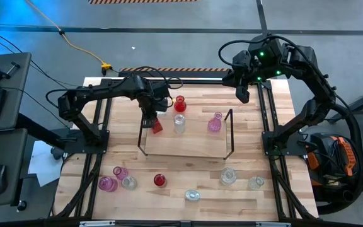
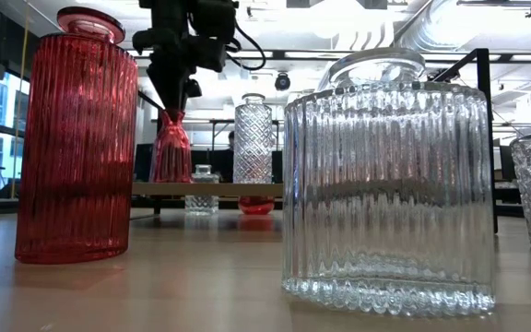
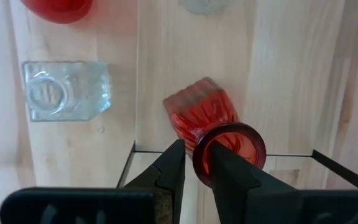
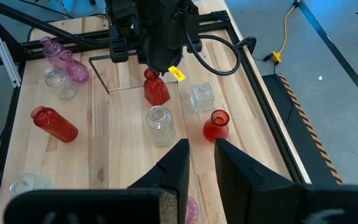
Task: Sort vases onto shelf
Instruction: Put the red vase on the shelf, then put the transparent vase on the shelf
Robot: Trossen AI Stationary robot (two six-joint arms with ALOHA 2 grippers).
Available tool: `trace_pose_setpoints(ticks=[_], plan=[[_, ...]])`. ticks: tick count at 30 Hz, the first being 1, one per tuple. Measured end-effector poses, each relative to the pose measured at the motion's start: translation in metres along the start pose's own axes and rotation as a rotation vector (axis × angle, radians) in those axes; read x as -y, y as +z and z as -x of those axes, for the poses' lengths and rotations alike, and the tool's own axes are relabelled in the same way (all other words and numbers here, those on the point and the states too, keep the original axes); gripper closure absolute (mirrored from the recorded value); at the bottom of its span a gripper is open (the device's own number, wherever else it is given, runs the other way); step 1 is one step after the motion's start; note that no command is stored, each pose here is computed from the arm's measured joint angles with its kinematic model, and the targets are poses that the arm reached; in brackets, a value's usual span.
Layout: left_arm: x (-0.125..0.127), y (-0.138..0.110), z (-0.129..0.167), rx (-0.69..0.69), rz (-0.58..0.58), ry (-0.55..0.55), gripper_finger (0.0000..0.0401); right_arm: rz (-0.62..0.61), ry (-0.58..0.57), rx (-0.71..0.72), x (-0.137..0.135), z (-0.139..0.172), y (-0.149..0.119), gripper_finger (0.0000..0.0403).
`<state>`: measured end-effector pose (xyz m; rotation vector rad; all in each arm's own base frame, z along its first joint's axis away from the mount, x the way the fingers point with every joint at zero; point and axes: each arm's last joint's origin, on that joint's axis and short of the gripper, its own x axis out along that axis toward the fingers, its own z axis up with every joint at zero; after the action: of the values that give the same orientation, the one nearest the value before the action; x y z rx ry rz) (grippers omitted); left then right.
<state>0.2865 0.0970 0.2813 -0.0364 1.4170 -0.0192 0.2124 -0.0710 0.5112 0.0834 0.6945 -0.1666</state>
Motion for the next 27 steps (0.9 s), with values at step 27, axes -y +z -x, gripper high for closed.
trace_pose_setpoints(ticks=[27], plan=[[-0.083,-0.008,0.043,0.151,0.223,0.142,0.0340,0.000,0.013,0.001,0.000,0.000,0.000,0.0346]])
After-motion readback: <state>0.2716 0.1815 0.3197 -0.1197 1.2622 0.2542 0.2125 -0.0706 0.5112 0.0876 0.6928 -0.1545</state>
